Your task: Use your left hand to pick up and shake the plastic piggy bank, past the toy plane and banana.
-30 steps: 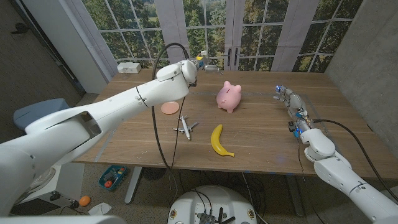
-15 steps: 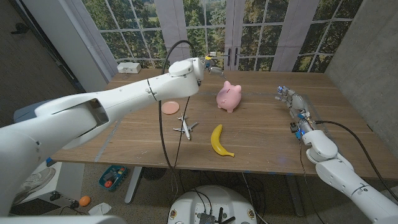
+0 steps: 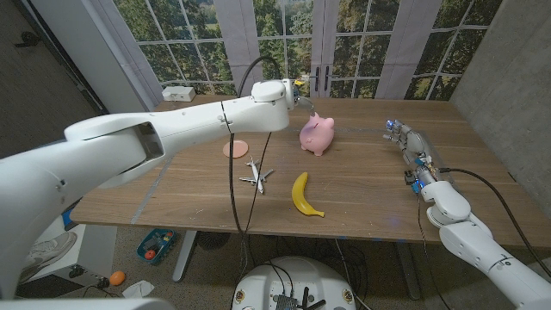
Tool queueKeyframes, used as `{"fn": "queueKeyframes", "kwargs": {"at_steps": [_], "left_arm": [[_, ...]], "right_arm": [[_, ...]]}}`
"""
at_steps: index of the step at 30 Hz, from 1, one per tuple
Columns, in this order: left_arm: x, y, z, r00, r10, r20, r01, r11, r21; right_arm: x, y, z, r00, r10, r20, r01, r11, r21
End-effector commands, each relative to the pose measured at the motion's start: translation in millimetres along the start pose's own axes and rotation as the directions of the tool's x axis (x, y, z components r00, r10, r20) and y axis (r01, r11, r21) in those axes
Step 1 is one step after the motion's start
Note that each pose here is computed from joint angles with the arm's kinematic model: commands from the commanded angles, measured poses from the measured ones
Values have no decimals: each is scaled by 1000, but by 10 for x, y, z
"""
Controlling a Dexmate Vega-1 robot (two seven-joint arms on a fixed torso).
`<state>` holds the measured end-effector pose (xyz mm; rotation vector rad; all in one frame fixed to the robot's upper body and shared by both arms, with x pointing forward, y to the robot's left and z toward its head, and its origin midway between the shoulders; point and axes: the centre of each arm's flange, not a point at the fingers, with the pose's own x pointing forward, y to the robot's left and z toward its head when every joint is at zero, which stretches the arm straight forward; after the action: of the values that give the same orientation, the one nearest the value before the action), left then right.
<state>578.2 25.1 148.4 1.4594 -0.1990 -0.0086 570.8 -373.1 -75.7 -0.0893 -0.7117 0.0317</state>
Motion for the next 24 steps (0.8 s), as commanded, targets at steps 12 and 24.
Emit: {"fn": "queueKeyframes", "kwargs": {"at_steps": [12,24], "left_arm": [[293,-232,220,991,-110,-70,114,992,50],[385,-294,408,987,-130,-94,133,991,28]], "right_arm": [[28,-95,-51,1000,-3,-4,3,1000,2],[17,-126,-81,1000,-13,-5,13,1000,4]]}}
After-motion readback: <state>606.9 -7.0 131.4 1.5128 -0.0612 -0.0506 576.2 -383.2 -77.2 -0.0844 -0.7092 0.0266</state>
